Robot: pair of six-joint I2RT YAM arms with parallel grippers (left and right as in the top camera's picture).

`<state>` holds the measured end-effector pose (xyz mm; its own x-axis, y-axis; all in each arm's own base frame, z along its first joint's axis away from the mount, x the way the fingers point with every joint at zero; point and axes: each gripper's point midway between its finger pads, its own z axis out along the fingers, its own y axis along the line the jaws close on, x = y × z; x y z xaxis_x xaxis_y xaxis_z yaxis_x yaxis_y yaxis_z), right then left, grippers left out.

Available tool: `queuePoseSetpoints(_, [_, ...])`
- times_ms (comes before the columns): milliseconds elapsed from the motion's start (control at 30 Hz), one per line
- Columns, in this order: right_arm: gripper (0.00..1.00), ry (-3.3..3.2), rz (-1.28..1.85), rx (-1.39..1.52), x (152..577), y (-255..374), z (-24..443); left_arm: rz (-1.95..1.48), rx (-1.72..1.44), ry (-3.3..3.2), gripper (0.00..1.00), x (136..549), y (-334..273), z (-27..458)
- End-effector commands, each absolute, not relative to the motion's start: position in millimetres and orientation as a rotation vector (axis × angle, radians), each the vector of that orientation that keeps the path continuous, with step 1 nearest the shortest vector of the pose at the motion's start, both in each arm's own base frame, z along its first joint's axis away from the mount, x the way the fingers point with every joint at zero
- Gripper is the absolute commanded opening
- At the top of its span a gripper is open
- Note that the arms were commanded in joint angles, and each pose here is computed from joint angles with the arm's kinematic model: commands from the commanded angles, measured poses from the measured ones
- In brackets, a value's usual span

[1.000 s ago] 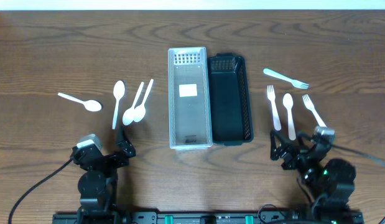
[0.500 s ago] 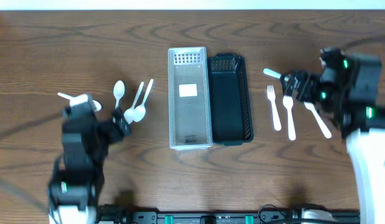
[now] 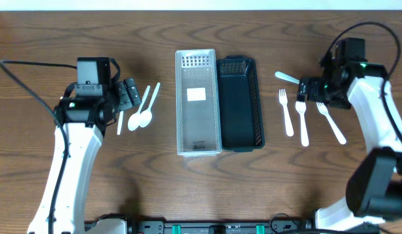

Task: Pack container
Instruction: 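Reach the right gripper to the white spoon among the forks and grasp it, then carry the spoon with the right gripper and drop it into the black tray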

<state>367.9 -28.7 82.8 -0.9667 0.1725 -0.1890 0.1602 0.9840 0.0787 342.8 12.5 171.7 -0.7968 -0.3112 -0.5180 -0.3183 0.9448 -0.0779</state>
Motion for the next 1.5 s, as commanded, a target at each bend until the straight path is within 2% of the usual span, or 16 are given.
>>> queuePoseSetpoints(0, [0.99, 3.023, 0.06, 0.212, 363.3, -34.1, 58.7, 0.029, -0.449, 2.575, 0.98, 345.5, 14.3, 167.0])
queuePoseSetpoints(200, [0.84, 3.141, 0.062, 0.219, 353.1, -32.6, 21.6, 0.04, -0.453, 2.616, 0.98, 345.9, 14.3, 154.9])
queuePoseSetpoints(267, [0.82, 3.161, 0.039, 0.219, 351.6, -34.4, 14.5, 0.04, -0.453, 2.617, 0.98, 346.0, 14.3, 154.4])
queuePoseSetpoints(433, [0.69, 3.188, 0.026, 0.221, 347.1, -35.2, 4.0, 0.04, -0.453, 2.617, 0.98, 345.9, 14.3, 154.5])
queuePoseSetpoints(533, [0.55, 3.186, 0.026, 0.225, 344.9, -34.0, -2.2, 0.04, -0.453, 2.617, 0.98, 345.9, 14.3, 154.5])
queuePoseSetpoints(633, [0.55, 3.175, 0.025, 0.24, 344.2, -32.8, -9.2, 0.04, -0.453, 2.617, 0.98, 345.9, 14.3, 154.5])
queuePoseSetpoints(733, [0.5, 3.172, 0.025, 0.234, 340.9, -30.1, -16.8, 0.04, -0.453, 2.617, 0.98, 345.9, 14.3, 154.5])
queuePoseSetpoints(933, [0.17, 3.191, -0.01, 0.271, 328.7, -25.1, -28.9, 0.04, -0.453, 2.617, 0.98, 345.9, 14.3, 154.5])
queuePoseSetpoints(1000, [0.1, 3.189, -0.023, 0.273, 329.0, -25.5, -27.6, 0.04, -0.453, 2.617, 0.98, 345.9, 14.3, 154.5])
queuePoseSetpoints(1100, [0.01, 3.176, -0.049, 0.283, 331.8, -28.6, -15.1, 0.04, -0.453, 2.617, 0.98, 345.9, 14.3, 154.5])
queuePoseSetpoints(1167, [0.01, 3.155, -0.048, 0.278, 336.3, -27.9, -0.5, 0.04, -0.453, 2.617, 0.98, 345.9, 14.3, 154.5])
queuePoseSetpoints(1300, [0.01, 3.03, -0.014, 0.204, 354.8, -11.6, 59.0, 0.04, -0.453, 2.617, 0.98, 345.9, 14.3, 154.5])
queuePoseSetpoints(1467, [0.01, 2.782, 0.178, -0.029, 370.8, 57.0, 146.7, 0.04, -0.453, 2.617, 0.98, 345.9, 14.3, 154.5])
